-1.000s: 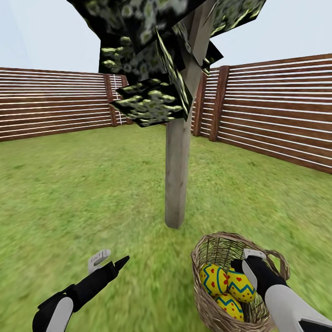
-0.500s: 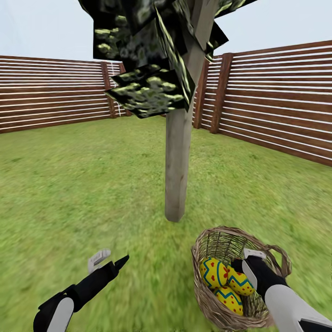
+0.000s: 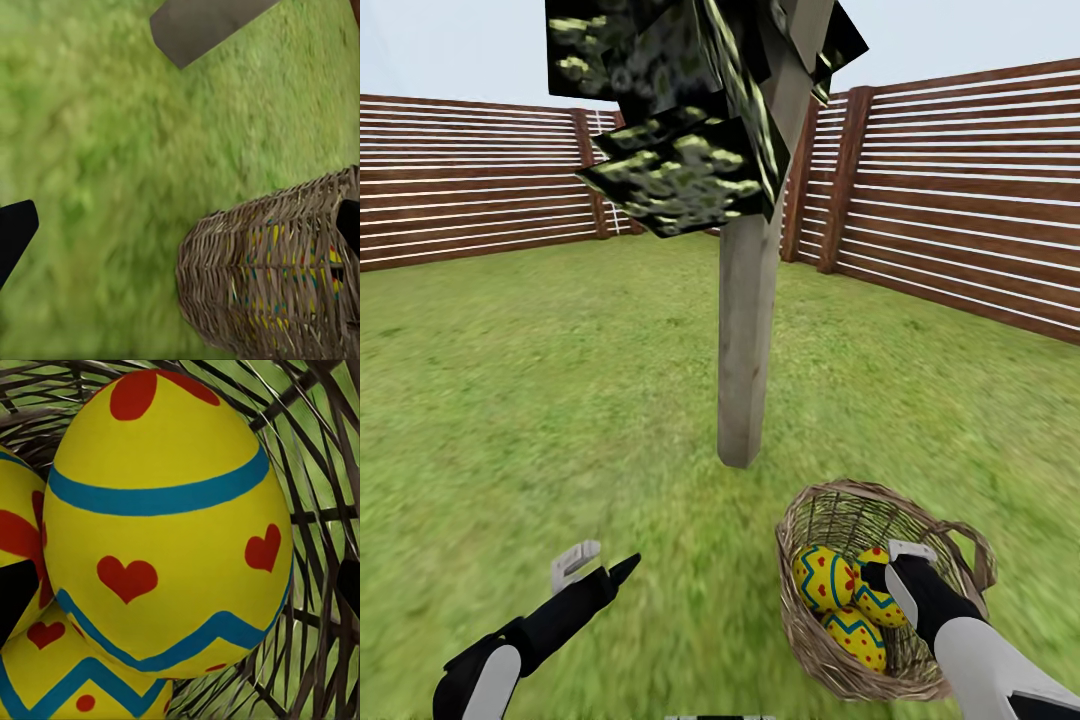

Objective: Take the three Easter eggs out of the wicker basket on the lawn in the garden, then place them on the lawn next to a single tree (choose any tree) so that all three eggs are next to the same tree and none are left in the basket.

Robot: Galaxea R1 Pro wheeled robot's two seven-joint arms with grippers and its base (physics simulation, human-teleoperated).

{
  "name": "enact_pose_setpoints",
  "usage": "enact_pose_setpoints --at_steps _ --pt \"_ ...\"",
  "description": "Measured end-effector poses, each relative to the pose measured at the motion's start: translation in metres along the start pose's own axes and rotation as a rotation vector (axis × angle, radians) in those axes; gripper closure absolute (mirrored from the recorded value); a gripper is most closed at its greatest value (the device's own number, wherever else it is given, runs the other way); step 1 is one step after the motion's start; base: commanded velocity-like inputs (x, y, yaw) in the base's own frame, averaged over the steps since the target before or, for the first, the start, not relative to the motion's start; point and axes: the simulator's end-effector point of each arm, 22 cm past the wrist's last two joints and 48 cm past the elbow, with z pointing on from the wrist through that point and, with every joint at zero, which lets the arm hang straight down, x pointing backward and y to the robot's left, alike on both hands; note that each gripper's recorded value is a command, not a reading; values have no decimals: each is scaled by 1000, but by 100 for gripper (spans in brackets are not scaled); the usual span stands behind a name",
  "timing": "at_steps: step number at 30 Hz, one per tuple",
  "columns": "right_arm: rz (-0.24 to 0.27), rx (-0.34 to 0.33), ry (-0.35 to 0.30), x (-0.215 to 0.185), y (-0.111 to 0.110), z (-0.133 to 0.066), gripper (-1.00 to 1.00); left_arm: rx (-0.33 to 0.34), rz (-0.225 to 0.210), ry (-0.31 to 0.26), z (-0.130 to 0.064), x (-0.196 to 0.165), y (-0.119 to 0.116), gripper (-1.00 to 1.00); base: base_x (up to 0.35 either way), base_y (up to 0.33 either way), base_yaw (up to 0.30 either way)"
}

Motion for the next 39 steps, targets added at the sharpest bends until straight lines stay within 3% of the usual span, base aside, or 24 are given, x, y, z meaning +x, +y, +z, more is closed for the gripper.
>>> enact_pose_setpoints --at_steps 8,20,39 --pt "-1 0 0 0 0 0 -100 4 0 0 0 0 -1 -100 0 0 0" --pt "-14 7 47 22 3 18 -100 -25 -18 35 10 15 16 -100 0 0 0" --pt "-13 5 48 23 3 19 -100 -23 -20 35 10 14 16 -100 0 0 0"
